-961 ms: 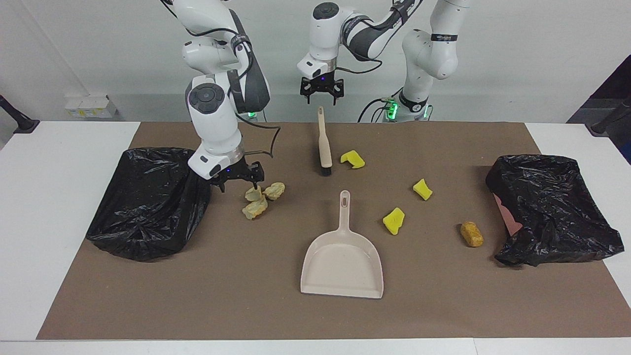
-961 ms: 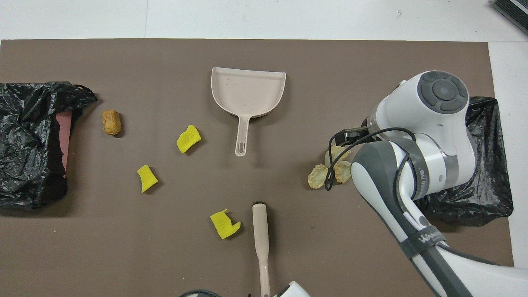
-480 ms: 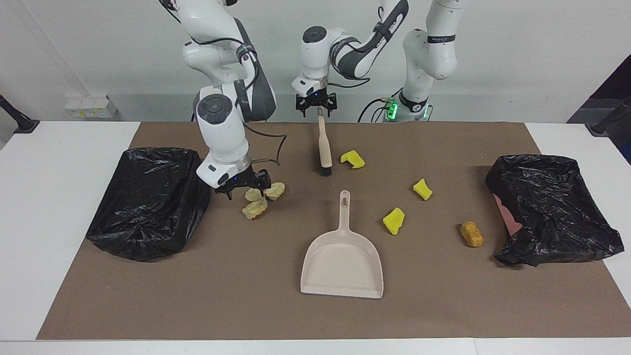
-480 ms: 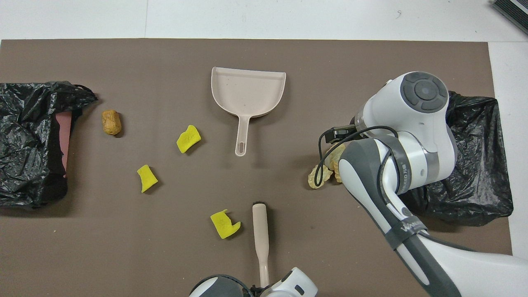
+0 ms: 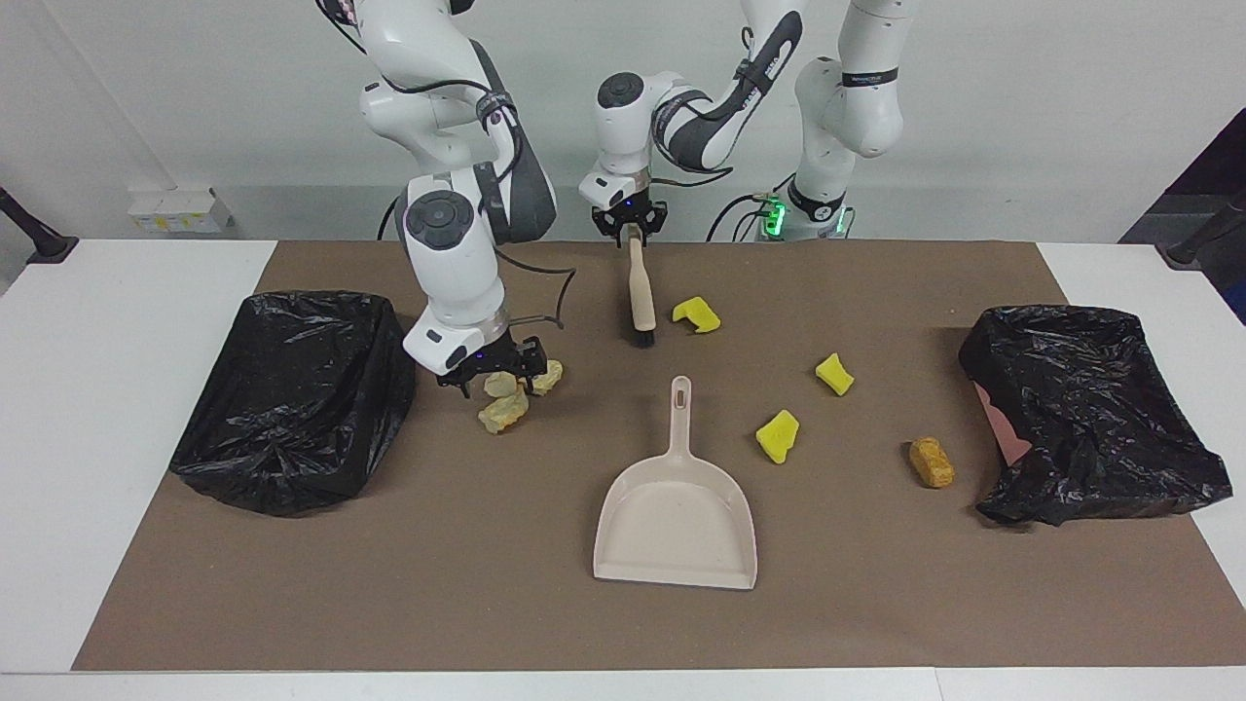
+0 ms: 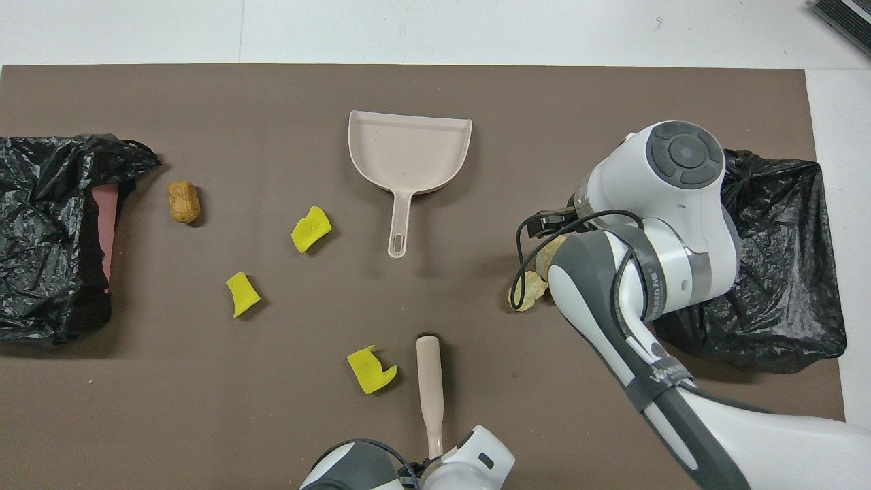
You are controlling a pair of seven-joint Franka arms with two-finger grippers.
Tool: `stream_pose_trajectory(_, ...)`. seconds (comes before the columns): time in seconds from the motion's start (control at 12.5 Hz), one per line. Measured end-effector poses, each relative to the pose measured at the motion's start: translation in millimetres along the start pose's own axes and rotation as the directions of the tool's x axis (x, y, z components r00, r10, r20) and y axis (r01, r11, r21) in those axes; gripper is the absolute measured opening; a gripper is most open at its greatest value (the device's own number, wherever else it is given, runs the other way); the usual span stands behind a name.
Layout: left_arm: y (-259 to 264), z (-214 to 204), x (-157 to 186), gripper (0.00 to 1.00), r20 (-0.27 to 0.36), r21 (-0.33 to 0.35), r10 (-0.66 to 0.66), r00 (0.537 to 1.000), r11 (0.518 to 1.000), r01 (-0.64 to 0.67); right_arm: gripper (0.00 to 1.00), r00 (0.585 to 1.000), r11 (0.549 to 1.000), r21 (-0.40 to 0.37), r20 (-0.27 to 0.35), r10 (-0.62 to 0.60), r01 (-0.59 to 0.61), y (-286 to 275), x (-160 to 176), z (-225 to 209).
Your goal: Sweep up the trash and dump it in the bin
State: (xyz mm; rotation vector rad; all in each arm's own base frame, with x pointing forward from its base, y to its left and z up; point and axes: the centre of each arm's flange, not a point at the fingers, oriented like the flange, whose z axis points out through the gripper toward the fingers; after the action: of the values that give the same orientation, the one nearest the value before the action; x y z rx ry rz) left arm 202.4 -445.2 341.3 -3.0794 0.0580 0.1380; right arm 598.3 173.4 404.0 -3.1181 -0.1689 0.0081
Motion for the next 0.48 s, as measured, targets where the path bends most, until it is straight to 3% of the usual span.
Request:
stream_pose_trajectory(0.08,-5.1,-1.9,8.1,0.26,0.004,0.002,-0.003,1.000,1.000,0.003,1.00,1.000,1.000,0.000,0.000,0.000,0.000,0.0,0.1,-0.1)
stream_pose_trajectory(0.32,-27.9,-24.4,32.6,0.26,0.032,0.027,-0.004,0.999,1.000,0.003,1.00,1.000,1.000,0.003,-0.008,0.003,-0.003,-0.6,1.7,-3.7)
stream_pose_trajectory(0.48,-53.2,-62.9,52.6,0.26,0.024,0.040,-0.025,0.999,0.999,0.024,1.00,0.999,0.999,0.011,-0.034,0.040,-0.039,-2.4,7.0,-16.8)
